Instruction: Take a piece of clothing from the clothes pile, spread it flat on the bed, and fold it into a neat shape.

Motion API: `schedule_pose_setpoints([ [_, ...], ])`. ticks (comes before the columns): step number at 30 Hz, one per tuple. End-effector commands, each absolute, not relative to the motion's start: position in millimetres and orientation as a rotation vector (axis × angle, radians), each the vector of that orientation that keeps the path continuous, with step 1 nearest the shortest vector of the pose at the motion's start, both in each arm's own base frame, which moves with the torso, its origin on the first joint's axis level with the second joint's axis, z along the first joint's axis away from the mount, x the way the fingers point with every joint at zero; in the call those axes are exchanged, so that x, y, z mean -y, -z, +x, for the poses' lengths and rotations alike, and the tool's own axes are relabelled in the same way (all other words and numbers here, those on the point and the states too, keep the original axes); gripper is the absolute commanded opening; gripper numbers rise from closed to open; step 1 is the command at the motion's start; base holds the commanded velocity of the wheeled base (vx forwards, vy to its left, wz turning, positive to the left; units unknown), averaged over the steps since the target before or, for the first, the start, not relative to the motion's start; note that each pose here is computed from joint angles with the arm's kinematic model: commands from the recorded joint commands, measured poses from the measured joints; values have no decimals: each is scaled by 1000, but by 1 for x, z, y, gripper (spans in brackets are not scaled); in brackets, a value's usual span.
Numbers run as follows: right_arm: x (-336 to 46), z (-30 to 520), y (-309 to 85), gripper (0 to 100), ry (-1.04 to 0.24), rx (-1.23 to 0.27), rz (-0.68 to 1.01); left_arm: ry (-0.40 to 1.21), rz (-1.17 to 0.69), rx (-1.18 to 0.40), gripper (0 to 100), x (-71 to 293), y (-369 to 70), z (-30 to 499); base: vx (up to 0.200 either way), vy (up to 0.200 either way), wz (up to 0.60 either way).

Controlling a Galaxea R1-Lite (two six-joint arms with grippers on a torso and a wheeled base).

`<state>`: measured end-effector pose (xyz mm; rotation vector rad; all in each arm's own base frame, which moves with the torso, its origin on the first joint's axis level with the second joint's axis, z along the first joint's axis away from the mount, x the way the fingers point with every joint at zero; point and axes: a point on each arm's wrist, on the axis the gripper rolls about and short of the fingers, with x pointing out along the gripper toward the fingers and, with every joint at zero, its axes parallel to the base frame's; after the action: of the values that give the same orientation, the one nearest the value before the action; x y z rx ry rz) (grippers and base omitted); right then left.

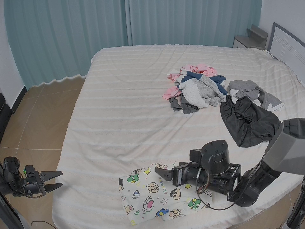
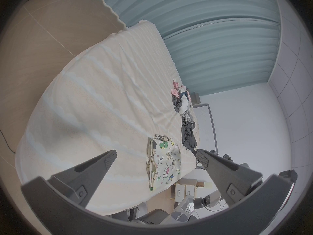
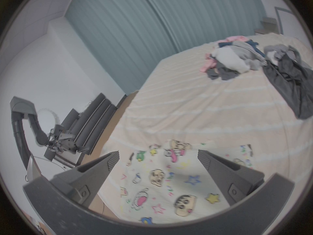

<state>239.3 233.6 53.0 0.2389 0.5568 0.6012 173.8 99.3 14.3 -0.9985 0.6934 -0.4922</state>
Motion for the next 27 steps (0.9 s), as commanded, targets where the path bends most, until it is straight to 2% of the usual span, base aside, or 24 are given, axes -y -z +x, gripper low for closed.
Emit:
schedule_pose_setpoints([
  [1, -180, 243, -50, 100, -464, -616, 287, 492, -970, -704, 100, -98, -9, 173, 0, 0, 0],
  [5, -150, 232, -37, 100, -394, -720, 368, 489, -926, -747, 100, -87, -8, 170, 0, 0, 0],
  [9, -137, 222, -23, 100, -343, -809, 394, 511, -893, -769, 100, -74, -12, 161, 0, 0, 0],
  [12, -137, 217, -20, 100, -363, -831, 393, 519, -891, -775, 100, -71, -12, 159, 0, 0, 0],
  [13, -143, 209, -18, 100, -443, -852, 391, 516, -895, -782, 100, -71, -11, 159, 0, 0, 0],
  [18, -161, 198, -13, 100, -541, -830, 361, 479, -901, -808, 100, -74, -3, 162, 0, 0, 0],
  [20, -162, 192, -10, 100, -564, -820, 308, 476, -894, -806, 100, -75, -1, 163, 0, 0, 0],
  [23, -158, 183, -5, 100, -626, -749, 116, 479, -878, -801, 100, -76, 2, 166, 0, 0, 0],
  [24, -158, 183, -5, 100, -637, -737, 99, 481, -876, -799, 100, -76, 3, 166, 0, 0, 0],
  [27, -155, 181, -7, 100, -725, -584, -68, 483, -867, -796, 100, -76, 4, 166, 0, 0, 0],
])
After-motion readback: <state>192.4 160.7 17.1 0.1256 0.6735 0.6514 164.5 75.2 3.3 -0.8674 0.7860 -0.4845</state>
